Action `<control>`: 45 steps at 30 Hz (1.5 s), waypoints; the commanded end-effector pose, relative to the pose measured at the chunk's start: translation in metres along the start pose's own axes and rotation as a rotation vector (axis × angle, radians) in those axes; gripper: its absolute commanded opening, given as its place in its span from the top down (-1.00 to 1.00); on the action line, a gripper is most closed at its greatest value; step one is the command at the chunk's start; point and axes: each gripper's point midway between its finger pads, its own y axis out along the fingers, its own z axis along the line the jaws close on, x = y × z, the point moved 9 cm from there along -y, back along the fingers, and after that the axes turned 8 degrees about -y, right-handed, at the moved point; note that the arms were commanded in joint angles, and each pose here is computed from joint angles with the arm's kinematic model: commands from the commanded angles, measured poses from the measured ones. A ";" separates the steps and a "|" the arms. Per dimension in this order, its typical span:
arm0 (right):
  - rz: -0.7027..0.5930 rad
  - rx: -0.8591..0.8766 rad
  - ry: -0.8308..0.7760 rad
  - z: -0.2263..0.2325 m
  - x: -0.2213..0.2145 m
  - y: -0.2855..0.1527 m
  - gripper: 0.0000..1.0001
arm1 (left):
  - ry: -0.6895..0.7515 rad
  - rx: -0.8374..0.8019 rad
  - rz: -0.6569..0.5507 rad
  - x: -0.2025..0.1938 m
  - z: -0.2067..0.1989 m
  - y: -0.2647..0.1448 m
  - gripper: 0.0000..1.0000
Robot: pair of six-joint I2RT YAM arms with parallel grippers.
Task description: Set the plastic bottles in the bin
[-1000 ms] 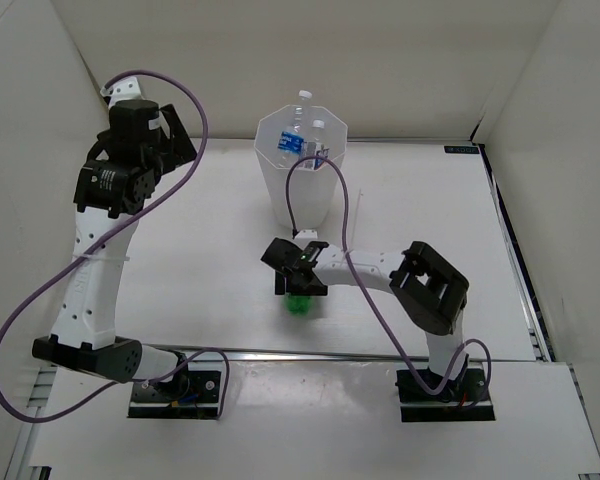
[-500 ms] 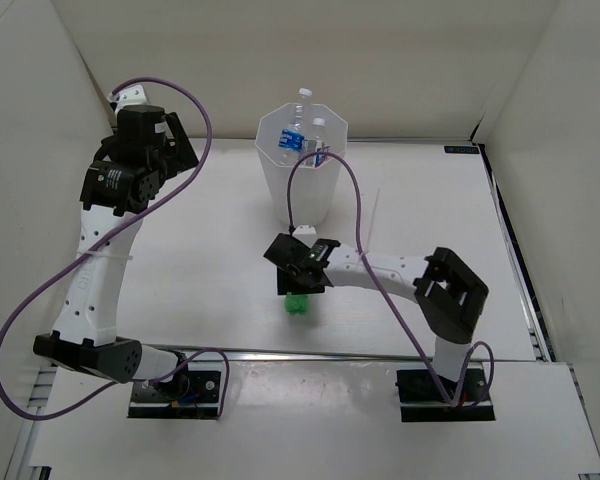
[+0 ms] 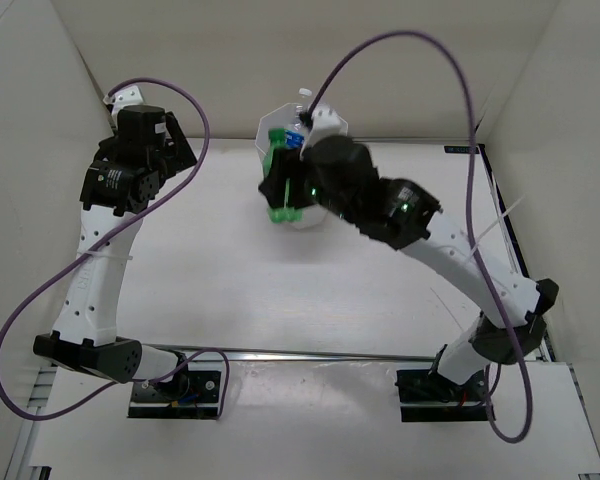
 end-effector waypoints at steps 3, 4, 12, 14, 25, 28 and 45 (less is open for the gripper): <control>-0.221 -0.001 -0.050 -0.035 0.099 0.023 0.22 | -0.036 0.014 -0.025 0.005 0.011 -0.019 -1.00; -0.272 -0.005 -0.041 -0.045 0.120 0.032 0.22 | -0.045 0.014 -0.025 0.005 0.010 -0.019 -1.00; -0.271 0.021 0.041 -0.120 0.127 0.121 0.20 | -0.025 0.043 0.018 -0.009 0.019 -0.019 -1.00; -0.243 0.028 0.053 -0.126 0.120 0.133 0.24 | -0.019 0.049 0.027 -0.010 0.021 -0.020 -1.00; -0.139 -0.017 0.048 -0.162 0.088 0.173 0.29 | 0.018 0.067 0.055 -0.014 0.017 -0.010 -1.00; -0.140 -0.017 0.037 -0.161 0.089 0.165 -0.64 | 0.024 0.066 0.070 -0.015 0.014 -0.004 -1.00; -0.573 -0.343 0.053 -0.189 0.181 0.004 -1.00 | 0.002 0.033 0.040 -0.007 0.009 -0.006 -1.00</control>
